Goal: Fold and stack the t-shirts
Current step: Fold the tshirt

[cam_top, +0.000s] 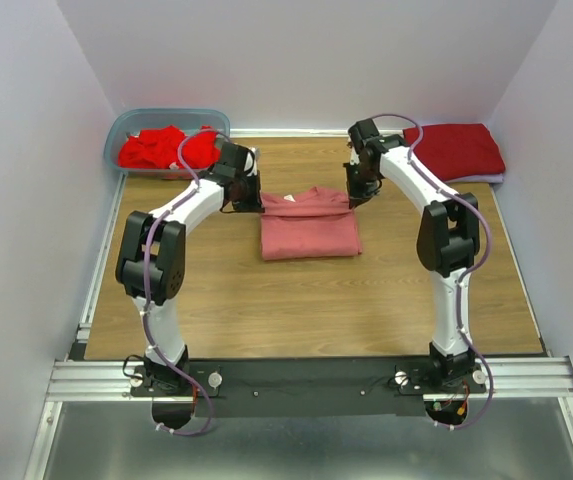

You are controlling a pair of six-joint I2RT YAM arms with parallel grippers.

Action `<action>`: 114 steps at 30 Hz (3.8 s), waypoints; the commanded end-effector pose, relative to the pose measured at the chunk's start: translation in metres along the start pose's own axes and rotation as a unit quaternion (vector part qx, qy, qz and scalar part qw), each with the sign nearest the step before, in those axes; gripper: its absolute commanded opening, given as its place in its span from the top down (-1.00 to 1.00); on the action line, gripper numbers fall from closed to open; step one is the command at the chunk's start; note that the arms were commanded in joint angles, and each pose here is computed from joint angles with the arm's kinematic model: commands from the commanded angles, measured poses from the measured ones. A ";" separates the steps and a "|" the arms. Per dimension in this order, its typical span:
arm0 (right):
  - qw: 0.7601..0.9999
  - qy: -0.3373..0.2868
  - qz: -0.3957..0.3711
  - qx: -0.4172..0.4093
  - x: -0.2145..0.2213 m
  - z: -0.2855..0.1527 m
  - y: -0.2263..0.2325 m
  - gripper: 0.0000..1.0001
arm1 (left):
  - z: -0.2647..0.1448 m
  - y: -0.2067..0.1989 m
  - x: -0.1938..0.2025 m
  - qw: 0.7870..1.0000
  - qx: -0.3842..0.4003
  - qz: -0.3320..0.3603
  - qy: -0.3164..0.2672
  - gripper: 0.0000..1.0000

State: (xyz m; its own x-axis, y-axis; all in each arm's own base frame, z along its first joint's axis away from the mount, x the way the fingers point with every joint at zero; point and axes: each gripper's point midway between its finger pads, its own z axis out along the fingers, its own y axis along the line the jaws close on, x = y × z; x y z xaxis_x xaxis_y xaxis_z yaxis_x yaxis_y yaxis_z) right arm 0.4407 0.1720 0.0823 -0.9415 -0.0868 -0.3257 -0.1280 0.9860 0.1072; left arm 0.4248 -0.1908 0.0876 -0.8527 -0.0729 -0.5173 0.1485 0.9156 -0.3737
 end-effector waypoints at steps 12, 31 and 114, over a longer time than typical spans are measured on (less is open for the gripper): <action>0.997 -0.056 0.032 0.030 -0.037 0.046 -0.040 0.63 | 0.036 0.042 -0.047 0.994 -0.075 -0.037 -0.074 0.97; 0.972 -0.204 0.004 -0.118 -0.046 -0.051 0.009 0.09 | -0.044 -0.019 -0.052 0.982 -0.020 0.000 -0.185 -0.25; 0.811 -0.115 0.107 -0.564 0.001 -0.062 0.162 -0.40 | -0.133 0.010 -0.015 0.961 0.012 -0.070 -0.266 0.18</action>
State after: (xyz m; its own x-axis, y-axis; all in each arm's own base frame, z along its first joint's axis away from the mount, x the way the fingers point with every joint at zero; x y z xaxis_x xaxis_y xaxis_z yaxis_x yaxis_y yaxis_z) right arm 0.4001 0.2883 0.1436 -0.9052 0.2324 -0.3558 -0.3044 0.2296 0.9245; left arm 0.3687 -0.1753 0.1598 -0.6222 -0.4562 -0.6362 0.1402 0.7345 -0.6639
